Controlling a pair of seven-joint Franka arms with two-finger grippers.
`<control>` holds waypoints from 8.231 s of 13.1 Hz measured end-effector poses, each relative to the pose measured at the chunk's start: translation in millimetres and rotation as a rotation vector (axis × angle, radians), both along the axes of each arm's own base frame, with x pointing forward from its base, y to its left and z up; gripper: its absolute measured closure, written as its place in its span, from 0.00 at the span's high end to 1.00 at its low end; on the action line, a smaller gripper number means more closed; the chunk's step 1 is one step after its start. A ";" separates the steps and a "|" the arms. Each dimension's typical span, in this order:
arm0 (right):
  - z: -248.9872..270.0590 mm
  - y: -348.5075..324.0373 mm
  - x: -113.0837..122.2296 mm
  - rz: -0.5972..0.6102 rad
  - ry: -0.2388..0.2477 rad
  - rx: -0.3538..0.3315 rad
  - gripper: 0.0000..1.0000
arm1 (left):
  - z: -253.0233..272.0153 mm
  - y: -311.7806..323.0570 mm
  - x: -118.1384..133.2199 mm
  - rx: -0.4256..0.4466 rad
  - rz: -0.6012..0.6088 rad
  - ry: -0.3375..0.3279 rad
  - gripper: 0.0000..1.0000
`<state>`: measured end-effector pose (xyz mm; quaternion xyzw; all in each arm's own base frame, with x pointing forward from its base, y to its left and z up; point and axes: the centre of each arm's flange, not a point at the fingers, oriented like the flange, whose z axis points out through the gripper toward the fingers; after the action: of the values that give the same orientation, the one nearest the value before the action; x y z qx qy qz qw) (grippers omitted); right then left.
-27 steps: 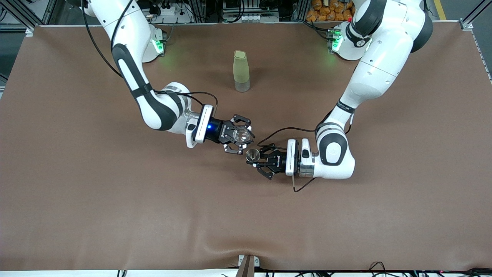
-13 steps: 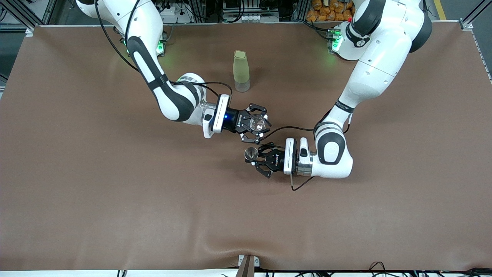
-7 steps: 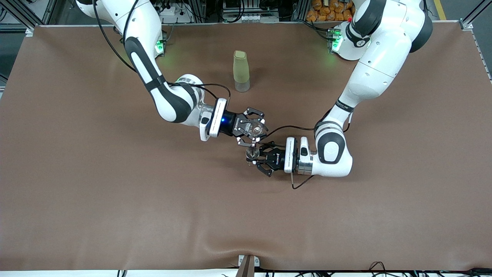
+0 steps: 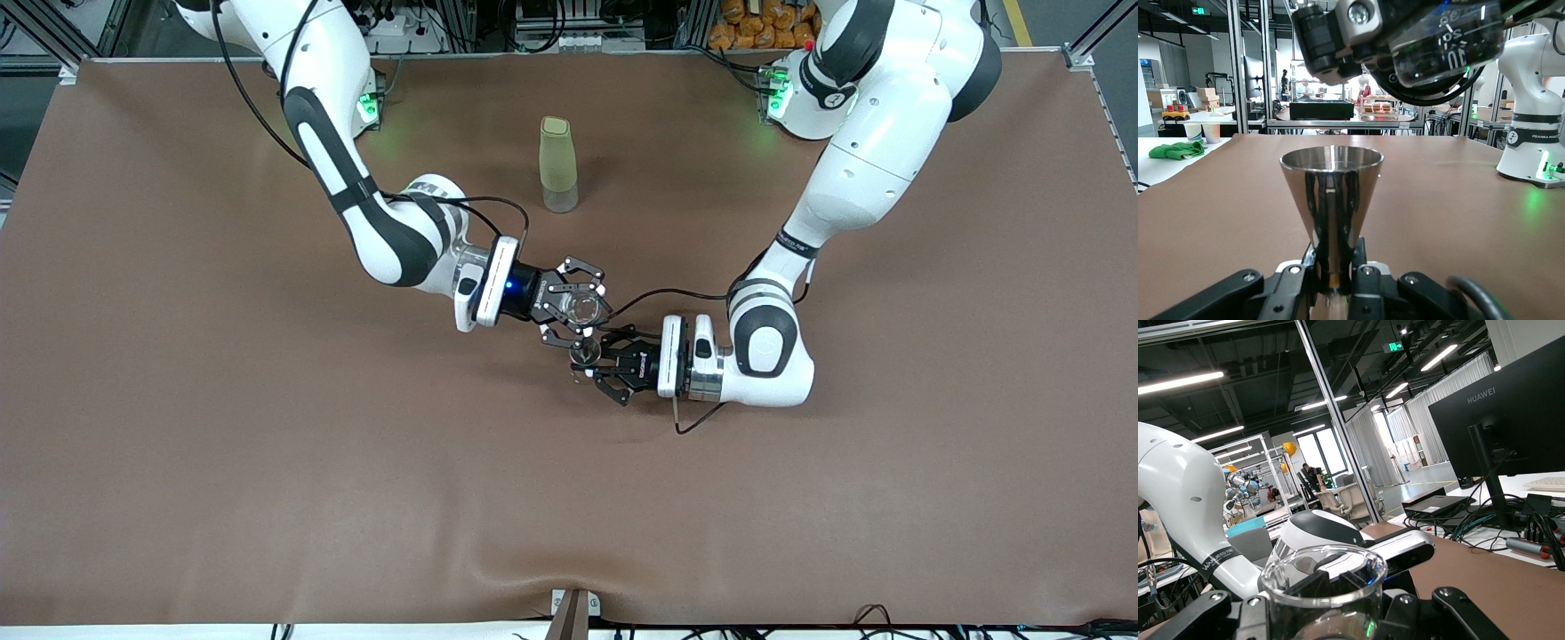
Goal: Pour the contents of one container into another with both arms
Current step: 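Tip the glass cup further, pouring into the jigger held by the left gripper, then turn the glass cup upright with the right gripper, away from the jigger, then carry the glass cup back while the left gripper carries the jigger back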
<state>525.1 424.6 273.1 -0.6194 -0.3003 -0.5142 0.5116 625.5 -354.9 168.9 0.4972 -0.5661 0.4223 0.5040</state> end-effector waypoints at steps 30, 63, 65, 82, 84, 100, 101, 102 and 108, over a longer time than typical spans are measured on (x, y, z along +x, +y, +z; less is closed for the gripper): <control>27.8 14.8 -14.7 -0.040 0.341 0.012 0.16 | 2.4 -4.1 -2.8 -0.020 -0.001 0.010 0.21; 32.4 17.9 -17.3 -0.029 0.752 0.177 0.16 | -6.2 2.0 -12.6 -0.043 -0.020 0.014 0.21; 32.4 17.9 -17.3 -0.029 0.755 0.178 0.16 | -6.1 3.5 -11.7 -0.043 -0.017 0.014 0.21; 33.6 29.5 -27.6 -0.003 0.881 0.222 0.16 | -4.5 7.2 -9.2 -0.046 -0.011 0.013 0.21; 33.7 30.0 -28.0 -0.002 0.895 0.227 0.16 | -3.2 7.2 -8.9 -0.047 -0.011 0.011 0.21; 46.3 -55.5 40.3 -0.086 -0.080 -0.144 0.16 | 0.5 13.1 -7.0 -0.058 -0.012 0.013 0.21; 48.5 -66.7 47.9 -0.086 -0.131 -0.160 0.16 | 0.6 14.8 -6.0 -0.059 -0.009 0.012 0.21; 49.6 -78.0 54.8 -0.080 -0.178 -0.175 0.16 | 0.7 17.9 -4.5 -0.061 -0.005 0.013 0.21; 20.7 -181.0 72.8 0.069 -0.312 -0.143 0.16 | -0.8 78.8 12.1 -0.055 -0.047 -0.012 0.21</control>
<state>597.9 243.5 293.8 -0.5562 -0.4329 -0.5638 0.4306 637.5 -276.1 168.1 0.4670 -0.5687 0.4287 0.5241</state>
